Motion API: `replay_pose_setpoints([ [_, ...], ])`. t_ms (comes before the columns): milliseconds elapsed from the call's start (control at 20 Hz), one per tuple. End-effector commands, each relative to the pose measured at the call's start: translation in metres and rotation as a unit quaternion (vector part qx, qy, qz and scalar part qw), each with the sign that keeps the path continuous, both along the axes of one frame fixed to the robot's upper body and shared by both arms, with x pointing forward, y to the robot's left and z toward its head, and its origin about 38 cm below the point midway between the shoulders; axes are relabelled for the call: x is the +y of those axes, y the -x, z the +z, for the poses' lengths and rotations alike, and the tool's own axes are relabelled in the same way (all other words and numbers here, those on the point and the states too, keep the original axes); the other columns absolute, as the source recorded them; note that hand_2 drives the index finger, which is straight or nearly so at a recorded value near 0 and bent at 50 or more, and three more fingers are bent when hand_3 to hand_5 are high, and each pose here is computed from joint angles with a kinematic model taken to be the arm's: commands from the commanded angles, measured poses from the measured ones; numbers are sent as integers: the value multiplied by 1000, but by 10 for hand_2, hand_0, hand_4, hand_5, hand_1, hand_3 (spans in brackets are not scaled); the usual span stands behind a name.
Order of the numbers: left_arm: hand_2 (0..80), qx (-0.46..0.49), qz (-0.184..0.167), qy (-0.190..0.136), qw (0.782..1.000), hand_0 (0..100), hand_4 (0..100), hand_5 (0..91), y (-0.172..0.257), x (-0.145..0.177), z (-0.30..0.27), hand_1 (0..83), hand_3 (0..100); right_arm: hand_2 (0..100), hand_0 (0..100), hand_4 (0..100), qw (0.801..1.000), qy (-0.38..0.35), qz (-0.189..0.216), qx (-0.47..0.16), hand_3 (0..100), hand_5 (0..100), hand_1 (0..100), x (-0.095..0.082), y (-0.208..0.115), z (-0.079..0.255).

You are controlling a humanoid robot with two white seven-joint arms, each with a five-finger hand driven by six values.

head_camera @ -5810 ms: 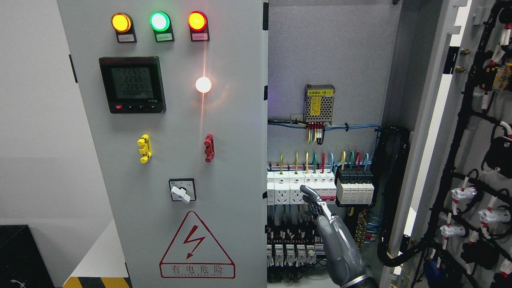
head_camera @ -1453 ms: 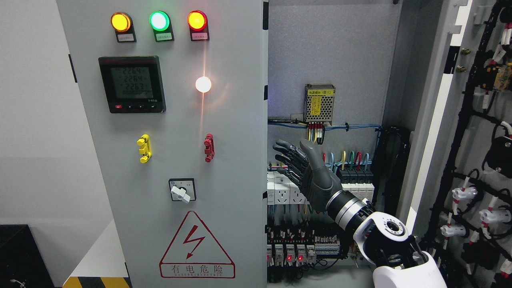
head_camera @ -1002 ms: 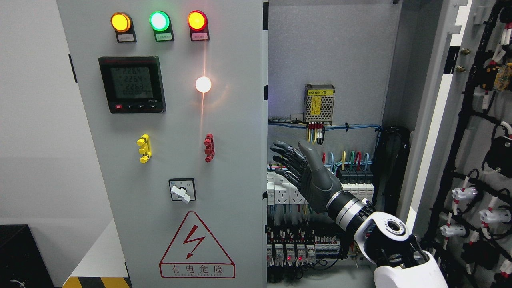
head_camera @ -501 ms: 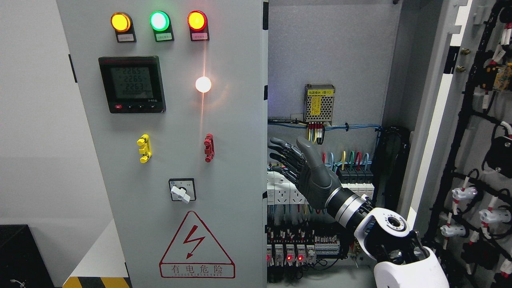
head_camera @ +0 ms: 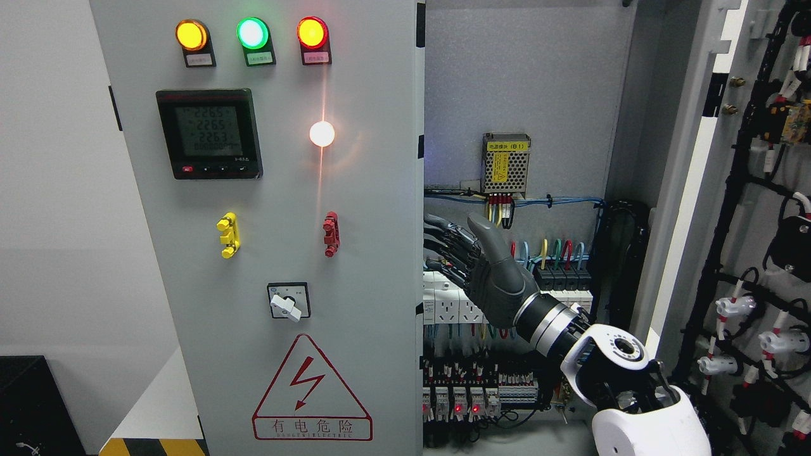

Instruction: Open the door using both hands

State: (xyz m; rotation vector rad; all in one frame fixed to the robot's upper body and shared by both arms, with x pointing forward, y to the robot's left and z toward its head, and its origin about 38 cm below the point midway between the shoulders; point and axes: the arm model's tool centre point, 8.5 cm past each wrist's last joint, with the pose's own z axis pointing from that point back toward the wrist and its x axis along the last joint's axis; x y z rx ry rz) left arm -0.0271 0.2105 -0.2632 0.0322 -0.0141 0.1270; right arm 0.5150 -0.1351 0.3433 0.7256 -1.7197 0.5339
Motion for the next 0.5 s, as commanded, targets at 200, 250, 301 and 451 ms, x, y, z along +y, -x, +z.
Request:
replay_pose_setpoints([
  [200,0,4,-16,2,1000,0,0,0,2,-1,0,0,0,0,191,0,1000,4,18,13,0,0,0,-1,-7,-5],
  [250,0,4,-16,1,1000,0,0,0,2,0,0,0,0,0,191,0,1000,4,20,11,0,0,0,-1,-7,-4],
  [301,0,4,-16,2,1000,0,0,0,2,-1,0,0,0,0,191,0,1000,5,20,10,0,0,0,-1,-8,-2],
  [451,0,4,-17,2,1000,0,0,0,2,-1,0,0,0,0,191,0,1000,5,20,10,0,0,0,-1,-10,0],
])
